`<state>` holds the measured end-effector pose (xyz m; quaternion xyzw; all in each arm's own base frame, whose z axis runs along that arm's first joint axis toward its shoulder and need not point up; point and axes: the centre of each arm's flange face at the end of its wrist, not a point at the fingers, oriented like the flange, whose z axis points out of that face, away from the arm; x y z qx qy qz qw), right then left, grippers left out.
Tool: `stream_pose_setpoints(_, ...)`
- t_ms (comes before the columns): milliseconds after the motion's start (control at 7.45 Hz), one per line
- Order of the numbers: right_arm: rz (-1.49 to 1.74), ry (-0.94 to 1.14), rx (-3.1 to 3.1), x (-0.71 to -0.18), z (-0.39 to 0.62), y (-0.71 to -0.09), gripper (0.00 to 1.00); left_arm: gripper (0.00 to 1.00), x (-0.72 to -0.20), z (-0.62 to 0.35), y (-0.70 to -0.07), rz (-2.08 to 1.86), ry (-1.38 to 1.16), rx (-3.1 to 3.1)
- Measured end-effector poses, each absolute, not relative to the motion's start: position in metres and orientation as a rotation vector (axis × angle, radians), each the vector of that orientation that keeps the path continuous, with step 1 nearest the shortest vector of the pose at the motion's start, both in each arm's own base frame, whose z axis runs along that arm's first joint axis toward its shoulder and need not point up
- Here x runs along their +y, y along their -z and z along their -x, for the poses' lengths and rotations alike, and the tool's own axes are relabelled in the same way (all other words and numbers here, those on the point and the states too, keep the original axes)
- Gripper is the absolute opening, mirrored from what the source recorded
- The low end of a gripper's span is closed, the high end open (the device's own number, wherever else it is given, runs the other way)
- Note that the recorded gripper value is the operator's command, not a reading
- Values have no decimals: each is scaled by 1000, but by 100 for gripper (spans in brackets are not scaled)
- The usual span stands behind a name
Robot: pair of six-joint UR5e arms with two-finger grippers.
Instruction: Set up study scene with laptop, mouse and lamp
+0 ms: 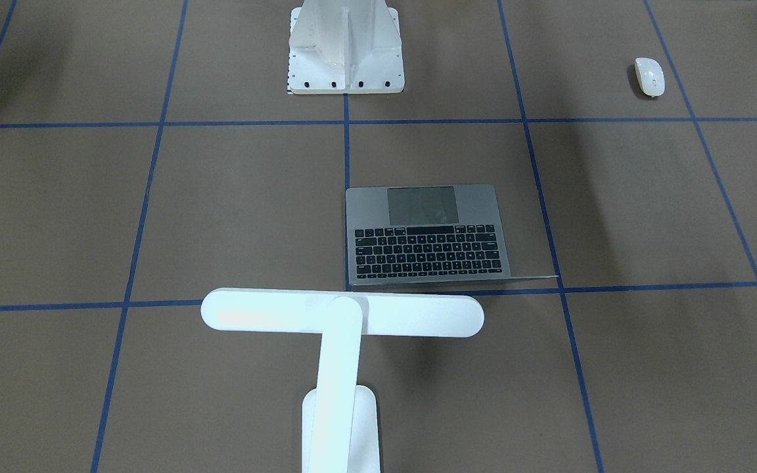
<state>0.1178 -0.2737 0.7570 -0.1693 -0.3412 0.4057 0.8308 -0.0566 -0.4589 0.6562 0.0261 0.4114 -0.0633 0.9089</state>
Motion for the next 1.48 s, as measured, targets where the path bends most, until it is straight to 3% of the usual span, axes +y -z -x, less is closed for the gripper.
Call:
stream_pose_setpoints(671, 659, -1204, -693, -246, -99, -779, 100, 100, -445, 59, -671, -30, 147, 823)
stream_pose_setpoints(1074, 778, -1296, -613, -241, -88, -787, 99, 100, -436, 59, -676, -20, 151, 823)
stream_pose_setpoints(1477, 876, -1342, -545, -218, -81, -807, 83, 100, -430, 59, -678, -20, 150, 823)
